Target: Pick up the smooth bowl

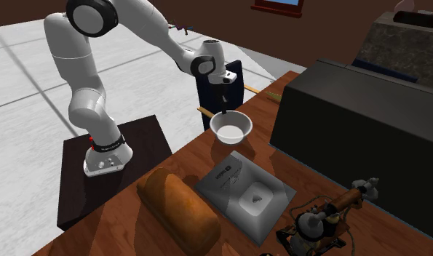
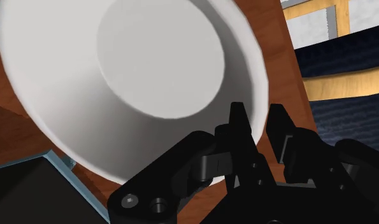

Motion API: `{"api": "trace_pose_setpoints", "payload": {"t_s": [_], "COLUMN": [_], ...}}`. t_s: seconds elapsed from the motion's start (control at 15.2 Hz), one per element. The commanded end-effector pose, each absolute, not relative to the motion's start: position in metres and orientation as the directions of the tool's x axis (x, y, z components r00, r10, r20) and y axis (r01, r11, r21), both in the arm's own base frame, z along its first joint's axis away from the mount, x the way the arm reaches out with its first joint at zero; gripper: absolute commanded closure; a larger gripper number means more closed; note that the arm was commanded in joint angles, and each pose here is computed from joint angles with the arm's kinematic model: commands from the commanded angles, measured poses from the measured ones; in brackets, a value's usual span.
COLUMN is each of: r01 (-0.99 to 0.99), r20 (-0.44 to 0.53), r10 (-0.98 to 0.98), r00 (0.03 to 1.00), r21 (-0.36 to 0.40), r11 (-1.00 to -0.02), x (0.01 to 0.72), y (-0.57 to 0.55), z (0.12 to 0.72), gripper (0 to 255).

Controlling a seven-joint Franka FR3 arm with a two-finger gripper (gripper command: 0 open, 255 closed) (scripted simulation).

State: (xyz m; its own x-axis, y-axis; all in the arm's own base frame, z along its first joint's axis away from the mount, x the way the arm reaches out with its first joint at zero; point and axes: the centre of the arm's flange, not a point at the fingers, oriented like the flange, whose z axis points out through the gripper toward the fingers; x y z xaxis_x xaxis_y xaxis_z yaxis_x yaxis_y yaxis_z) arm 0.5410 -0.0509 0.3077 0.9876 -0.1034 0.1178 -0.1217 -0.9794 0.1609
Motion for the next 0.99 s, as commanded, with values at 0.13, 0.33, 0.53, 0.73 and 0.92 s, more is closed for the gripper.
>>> {"api": "trace_pose_setpoints", "payload": {"t_s": [0.13,0.33,0.53,0.73,0.92], "r01": [-0.122,-0.122,-0.122,-0.122,-0.122], "r20": [0.118,0.118,0.118,0.118,0.118], "r10": [-0.104,-0.104,-0.104,-0.104,-0.104], "r00": [0.988,0.988,0.988,0.988,0.988], "r21": [0.161,0.161,0.161,0.161,0.161], "r11": [-0.979,-0.979,-0.979,-0.979,-0.979], "x": [0.541,0.541,0.541,0.541,0.541], "y": [-0.051,-0.051,-0.051,-0.051,-0.051], "z": [0.327,0.342,0.358,0.374,0.386], "gripper": [255,255,255,255,255]}}
